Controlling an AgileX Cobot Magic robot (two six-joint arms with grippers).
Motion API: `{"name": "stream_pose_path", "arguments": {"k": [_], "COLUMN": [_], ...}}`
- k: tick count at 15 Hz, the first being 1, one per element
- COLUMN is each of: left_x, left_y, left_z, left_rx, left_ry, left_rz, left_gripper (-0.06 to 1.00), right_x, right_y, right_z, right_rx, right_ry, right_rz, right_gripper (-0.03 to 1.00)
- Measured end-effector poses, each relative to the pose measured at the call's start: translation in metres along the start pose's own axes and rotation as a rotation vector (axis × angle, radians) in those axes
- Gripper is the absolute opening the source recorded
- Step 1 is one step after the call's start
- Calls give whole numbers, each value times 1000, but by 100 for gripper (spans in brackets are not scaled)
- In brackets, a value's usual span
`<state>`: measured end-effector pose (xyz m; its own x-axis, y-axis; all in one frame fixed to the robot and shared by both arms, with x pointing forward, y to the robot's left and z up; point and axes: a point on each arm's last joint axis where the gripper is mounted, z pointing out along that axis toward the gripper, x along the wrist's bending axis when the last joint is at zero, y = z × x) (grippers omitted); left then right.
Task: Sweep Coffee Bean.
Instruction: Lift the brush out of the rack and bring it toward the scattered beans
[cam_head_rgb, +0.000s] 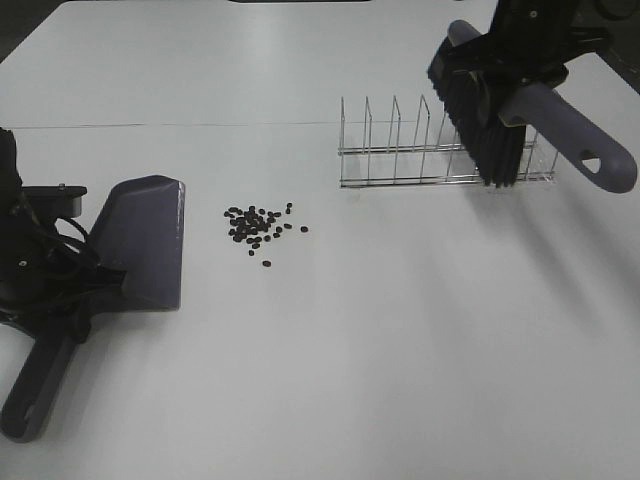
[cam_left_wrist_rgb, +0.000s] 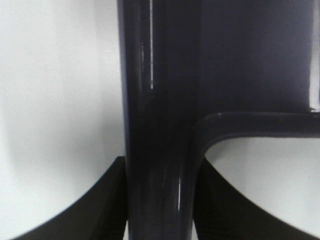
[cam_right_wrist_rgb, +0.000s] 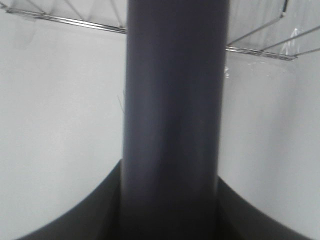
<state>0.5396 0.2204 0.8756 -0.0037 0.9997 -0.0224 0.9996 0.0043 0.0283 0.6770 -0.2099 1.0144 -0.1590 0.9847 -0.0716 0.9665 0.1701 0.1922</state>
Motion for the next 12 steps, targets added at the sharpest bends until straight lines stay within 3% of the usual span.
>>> {"name": "stream_pose_path", "arguments": {"k": [4,5,9,12], "left_x": [0,0,2,2], "left_y": [0,0,-1,-1], "left_z": [0,0,0,0], "left_rx": [2,4,8,7], "left_ry": [4,5,21,24], "left_rz": [3,17,61,71], "left_gripper": [34,34,34,34], "right_x": [76,90,116,124], "right_y": [-8,-9,-16,-21], "right_z": [1,18,67,88], "right_rx": [-15,6,79,119], "right_ry": [-87,-152,-254,-270], "right_rz": [-185,-248,-326,-307], "right_gripper": [29,29,29,29]}}
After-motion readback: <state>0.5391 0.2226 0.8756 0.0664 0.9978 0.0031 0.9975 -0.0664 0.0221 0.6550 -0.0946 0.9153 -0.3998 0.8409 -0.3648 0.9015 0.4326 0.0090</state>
